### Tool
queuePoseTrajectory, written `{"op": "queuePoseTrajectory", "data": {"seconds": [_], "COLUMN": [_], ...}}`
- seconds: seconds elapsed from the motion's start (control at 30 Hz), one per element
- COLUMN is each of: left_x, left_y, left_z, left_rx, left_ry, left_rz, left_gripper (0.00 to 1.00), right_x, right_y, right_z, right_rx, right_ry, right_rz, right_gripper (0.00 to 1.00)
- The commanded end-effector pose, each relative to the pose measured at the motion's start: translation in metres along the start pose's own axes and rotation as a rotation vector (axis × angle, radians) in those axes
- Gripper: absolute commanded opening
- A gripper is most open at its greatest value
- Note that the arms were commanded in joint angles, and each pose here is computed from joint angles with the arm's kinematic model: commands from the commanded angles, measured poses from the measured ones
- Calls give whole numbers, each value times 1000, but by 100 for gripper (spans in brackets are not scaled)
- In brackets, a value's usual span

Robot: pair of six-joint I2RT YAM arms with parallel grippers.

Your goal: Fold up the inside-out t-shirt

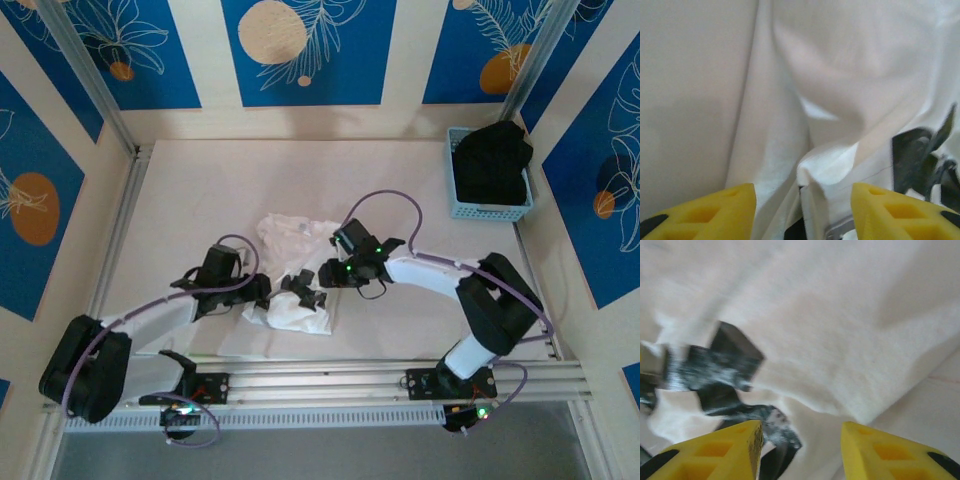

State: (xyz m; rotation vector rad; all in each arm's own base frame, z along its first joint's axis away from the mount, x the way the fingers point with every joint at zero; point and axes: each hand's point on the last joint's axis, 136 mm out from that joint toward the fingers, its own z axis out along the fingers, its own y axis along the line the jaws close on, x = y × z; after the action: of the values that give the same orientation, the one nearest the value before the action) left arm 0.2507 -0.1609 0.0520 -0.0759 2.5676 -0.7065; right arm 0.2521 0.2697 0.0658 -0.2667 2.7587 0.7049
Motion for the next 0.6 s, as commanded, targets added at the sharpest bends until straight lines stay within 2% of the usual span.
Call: {"op": "queuePoseTrajectory", "data": {"seconds": [0.0, 0.1, 0.2, 0.47, 0.57], "left_x": [-56, -87, -108, -138, -141], "left_y": [-11, -9, -4, -7, -5], "left_z": [-18, -14, 7, 56, 70], "left_rx": [-11, -17, -38, -24, -27], "left_ry": [-166, -200, -173, -110, -88], "left_rz": [33, 14, 2, 15, 21], "left_gripper": [54, 54, 54, 53, 47], "right_x": [-26, -40, -47, -39, -36], "right_y": [6, 4, 5, -1, -3], "right_z": [-17, -21, -22, -14, -12], "right_rx": [-29, -47, -56, -61, -61], "right_ry": [-102, -140, -149, -116, -111], "right_rz": [-40, -18, -17, 1, 8], "right_gripper": [46, 46, 46, 46, 46]}}
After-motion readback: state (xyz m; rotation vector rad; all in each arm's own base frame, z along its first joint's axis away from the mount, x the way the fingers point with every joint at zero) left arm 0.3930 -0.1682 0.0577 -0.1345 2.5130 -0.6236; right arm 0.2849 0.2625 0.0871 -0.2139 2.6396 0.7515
